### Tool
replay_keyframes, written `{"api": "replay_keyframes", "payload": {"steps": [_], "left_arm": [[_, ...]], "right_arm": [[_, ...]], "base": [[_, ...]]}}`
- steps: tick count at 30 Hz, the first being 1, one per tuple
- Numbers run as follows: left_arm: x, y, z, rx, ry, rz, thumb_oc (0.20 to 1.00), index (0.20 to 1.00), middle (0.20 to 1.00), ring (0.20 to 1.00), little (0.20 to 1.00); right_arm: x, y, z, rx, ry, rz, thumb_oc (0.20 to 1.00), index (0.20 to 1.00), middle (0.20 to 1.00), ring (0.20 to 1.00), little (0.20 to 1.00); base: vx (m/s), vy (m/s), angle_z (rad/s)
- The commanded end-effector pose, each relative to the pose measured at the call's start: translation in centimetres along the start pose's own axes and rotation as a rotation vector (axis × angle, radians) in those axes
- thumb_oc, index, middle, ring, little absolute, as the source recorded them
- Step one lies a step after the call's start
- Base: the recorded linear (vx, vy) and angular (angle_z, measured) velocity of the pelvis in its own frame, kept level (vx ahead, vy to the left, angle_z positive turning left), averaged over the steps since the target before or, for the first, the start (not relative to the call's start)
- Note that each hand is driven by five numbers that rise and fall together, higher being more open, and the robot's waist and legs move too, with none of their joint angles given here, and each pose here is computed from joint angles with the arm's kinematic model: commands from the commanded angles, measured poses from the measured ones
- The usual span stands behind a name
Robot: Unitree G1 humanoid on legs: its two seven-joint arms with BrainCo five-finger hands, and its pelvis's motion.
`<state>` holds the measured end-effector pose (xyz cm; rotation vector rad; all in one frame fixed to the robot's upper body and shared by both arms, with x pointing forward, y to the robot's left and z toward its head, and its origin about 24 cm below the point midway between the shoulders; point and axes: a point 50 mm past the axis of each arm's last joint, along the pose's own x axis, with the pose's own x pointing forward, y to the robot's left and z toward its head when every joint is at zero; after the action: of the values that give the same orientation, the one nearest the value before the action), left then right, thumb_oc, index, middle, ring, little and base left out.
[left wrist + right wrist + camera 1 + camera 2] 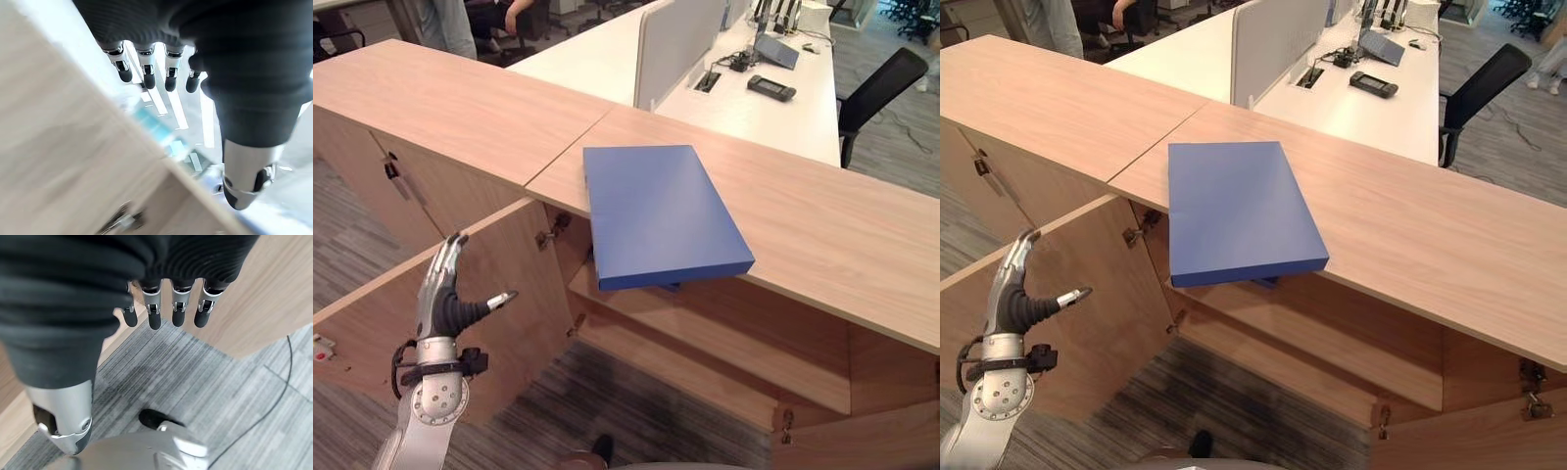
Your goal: Put the empty folder in the office cabinet
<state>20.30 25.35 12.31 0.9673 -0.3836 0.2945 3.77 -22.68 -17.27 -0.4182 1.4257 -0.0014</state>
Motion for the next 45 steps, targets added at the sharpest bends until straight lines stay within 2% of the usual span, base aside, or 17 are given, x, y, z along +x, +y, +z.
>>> {"api": "replay_keyframes", "payload": {"steps": [1, 3, 16, 31, 45], "left_arm": [[1.3, 0.5, 2.7, 0.037, -0.198, 0.011, 1.0, 1.0, 1.0, 1.0, 1.0], [1.8, 0.4, 4.3, 0.071, -0.303, -0.022, 1.0, 1.0, 1.0, 1.0, 1.0], [2.7, -0.6, 8.3, 0.027, -0.525, -0.118, 1.0, 1.0, 1.0, 1.0, 1.0], [3.1, -1.1, 11.6, -0.131, -0.641, -0.182, 1.0, 1.0, 1.0, 1.0, 1.0], [3.0, -1.9, 12.3, -0.235, -0.621, -0.259, 1.0, 1.0, 1.0, 1.0, 1.0]], "right_arm": [[0.1, -0.2, 1.4, -0.063, -0.049, -0.008, 1.0, 1.0, 1.0, 1.0, 1.0], [0.1, -0.1, 1.6, -0.073, -0.055, -0.003, 1.0, 1.0, 1.0, 1.0, 1.0], [0.1, -0.3, 0.9, -0.092, -0.04, 0.01, 1.0, 1.0, 1.0, 1.0, 1.0], [0.1, -0.5, 0.8, -0.103, -0.032, 0.013, 1.0, 1.0, 1.0, 1.0, 1.0], [0.1, -0.7, 0.8, -0.103, -0.03, 0.022, 1.0, 1.0, 1.0, 1.0, 1.0]], "base": [[-0.01, 0.001, -0.08], [0.0, 0.016, -0.16], [0.0, 0.004, -0.02], [0.0, 0.0, 0.0], [0.0, 0.0, 0.0]]}}
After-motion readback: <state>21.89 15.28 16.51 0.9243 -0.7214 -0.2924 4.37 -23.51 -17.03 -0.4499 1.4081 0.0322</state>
